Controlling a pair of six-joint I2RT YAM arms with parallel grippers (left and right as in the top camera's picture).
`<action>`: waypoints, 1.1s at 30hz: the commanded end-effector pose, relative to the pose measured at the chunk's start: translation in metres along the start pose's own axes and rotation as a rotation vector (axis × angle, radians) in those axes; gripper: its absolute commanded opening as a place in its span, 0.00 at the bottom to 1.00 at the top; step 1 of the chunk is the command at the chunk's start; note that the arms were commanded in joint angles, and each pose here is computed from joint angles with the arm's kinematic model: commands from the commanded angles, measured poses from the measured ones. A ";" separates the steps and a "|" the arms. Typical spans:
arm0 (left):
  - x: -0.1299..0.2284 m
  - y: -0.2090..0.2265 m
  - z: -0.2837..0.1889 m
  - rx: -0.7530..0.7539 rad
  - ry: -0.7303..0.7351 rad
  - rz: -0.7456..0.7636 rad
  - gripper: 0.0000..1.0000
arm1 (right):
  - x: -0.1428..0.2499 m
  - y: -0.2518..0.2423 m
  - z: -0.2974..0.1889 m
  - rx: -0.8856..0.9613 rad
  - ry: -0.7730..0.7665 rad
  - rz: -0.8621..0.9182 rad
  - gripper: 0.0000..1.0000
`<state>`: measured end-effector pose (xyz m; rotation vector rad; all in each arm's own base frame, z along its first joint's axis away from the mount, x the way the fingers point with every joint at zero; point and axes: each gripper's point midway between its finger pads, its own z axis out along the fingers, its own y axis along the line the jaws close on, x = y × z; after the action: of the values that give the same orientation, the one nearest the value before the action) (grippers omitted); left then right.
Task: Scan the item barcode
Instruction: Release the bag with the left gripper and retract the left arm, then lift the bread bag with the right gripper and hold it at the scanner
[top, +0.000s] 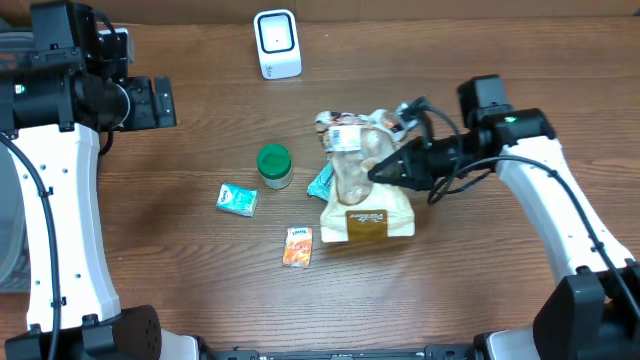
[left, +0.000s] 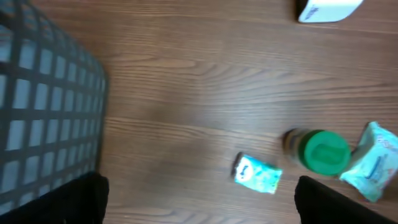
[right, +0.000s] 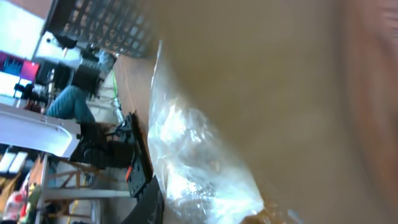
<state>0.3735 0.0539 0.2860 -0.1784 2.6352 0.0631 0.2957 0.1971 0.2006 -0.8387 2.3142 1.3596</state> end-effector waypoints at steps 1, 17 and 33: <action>0.000 0.012 0.002 -0.053 0.006 0.033 1.00 | -0.015 0.012 -0.002 -0.008 -0.033 -0.007 0.04; 0.001 0.010 0.002 -0.051 0.009 0.035 1.00 | -0.096 0.057 -0.045 0.193 -0.127 -0.016 0.04; 0.001 0.010 0.002 -0.051 0.009 0.035 0.99 | -0.220 -0.046 -0.062 1.345 -0.333 -0.299 0.04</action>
<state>0.3723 0.0605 0.2861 -0.1613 2.6390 0.1202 0.4680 0.2248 0.3405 -0.4431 2.0630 0.0834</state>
